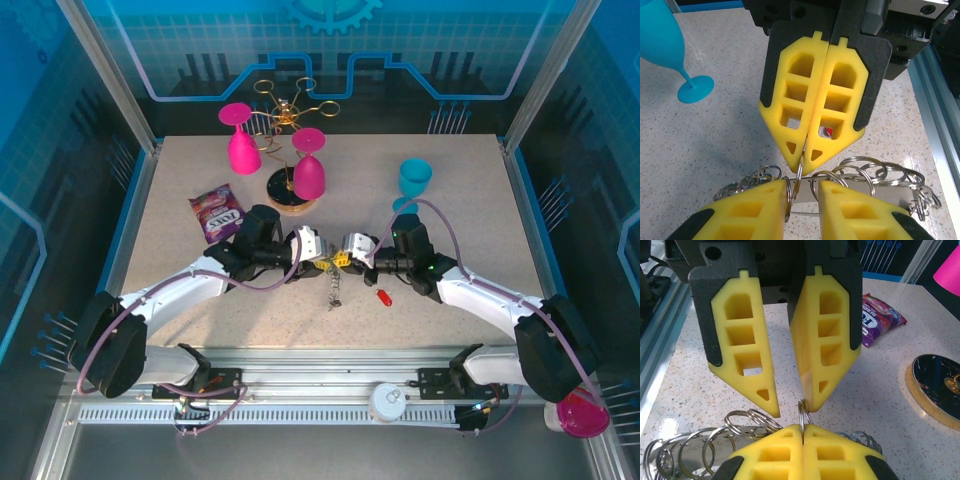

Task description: Put the keys on the keyring

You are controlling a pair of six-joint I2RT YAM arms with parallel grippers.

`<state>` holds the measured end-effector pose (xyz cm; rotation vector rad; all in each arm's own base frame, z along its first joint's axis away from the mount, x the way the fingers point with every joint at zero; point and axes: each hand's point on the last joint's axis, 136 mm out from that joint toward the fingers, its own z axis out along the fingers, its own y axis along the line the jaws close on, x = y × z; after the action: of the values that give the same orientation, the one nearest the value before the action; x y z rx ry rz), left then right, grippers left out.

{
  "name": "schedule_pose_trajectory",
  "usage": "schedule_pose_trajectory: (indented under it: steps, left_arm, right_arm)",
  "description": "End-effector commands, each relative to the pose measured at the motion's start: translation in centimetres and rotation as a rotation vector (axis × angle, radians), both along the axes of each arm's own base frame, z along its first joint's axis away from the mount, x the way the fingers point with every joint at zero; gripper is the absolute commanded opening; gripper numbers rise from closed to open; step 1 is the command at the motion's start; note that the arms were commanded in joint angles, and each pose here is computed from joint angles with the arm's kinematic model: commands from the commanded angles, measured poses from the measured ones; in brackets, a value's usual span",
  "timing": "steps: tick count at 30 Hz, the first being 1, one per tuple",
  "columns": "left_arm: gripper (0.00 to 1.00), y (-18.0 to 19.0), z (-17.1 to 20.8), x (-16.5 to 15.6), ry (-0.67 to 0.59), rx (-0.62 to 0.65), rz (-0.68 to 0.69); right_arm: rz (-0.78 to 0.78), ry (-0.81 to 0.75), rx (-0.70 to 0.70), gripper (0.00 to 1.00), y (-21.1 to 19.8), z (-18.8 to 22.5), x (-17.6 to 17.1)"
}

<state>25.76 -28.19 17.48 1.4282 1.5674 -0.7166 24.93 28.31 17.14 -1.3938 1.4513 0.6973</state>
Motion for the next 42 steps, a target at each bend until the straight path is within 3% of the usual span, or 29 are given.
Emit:
schedule_pose_trajectory:
  steps: [1, 9, 15, 17, 19, 23, 28, 32, 42]
  left_arm:
    - [0.22, 0.0, 0.0, -0.5, -0.009, -0.002, -0.030]
    - [0.18, 0.0, -0.1, -0.6, -0.008, 0.003, -0.037]
    - [0.00, 0.1, -0.1, -0.6, -0.025, 0.014, -0.043]
    - [0.00, 0.1, 0.2, -0.5, -0.051, 0.005, -0.038]
    - [0.00, 0.2, 0.8, -0.3, -0.086, -0.025, -0.015]
    - [0.00, 0.0, 3.3, -0.4, -0.131, -0.199, 0.044]
    - [0.00, 0.6, 3.4, -0.8, 0.010, -0.333, 0.144]
    - [0.00, 1.3, 2.3, -1.6, 0.037, -0.419, 0.176]
    - [0.00, 1.5, 1.4, -2.9, 0.013, -0.451, 0.129]
  right_arm:
    - [0.049, -0.048, 0.056, 0.00, 1.1, 2.5, -0.4]
    - [0.080, -0.064, 0.075, 0.00, 1.9, 3.1, -0.6]
    - [0.064, -0.076, 0.095, 0.00, 1.8, 3.5, -0.4]
    - [0.014, -0.077, 0.115, 0.19, 1.1, 3.7, 0.3]
    - [-0.036, -0.083, 0.160, 0.25, -0.2, 4.1, 1.0]
    - [-0.085, -0.091, 0.228, 0.25, -2.2, 4.0, 1.3]
    - [-0.052, -0.075, 0.258, 0.25, -1.7, 3.4, 0.4]
    - [-0.008, -0.040, 0.256, 0.24, -1.1, 2.4, -0.3]
    - [0.085, 0.010, 0.228, 0.26, 1.2, 1.0, -1.9]
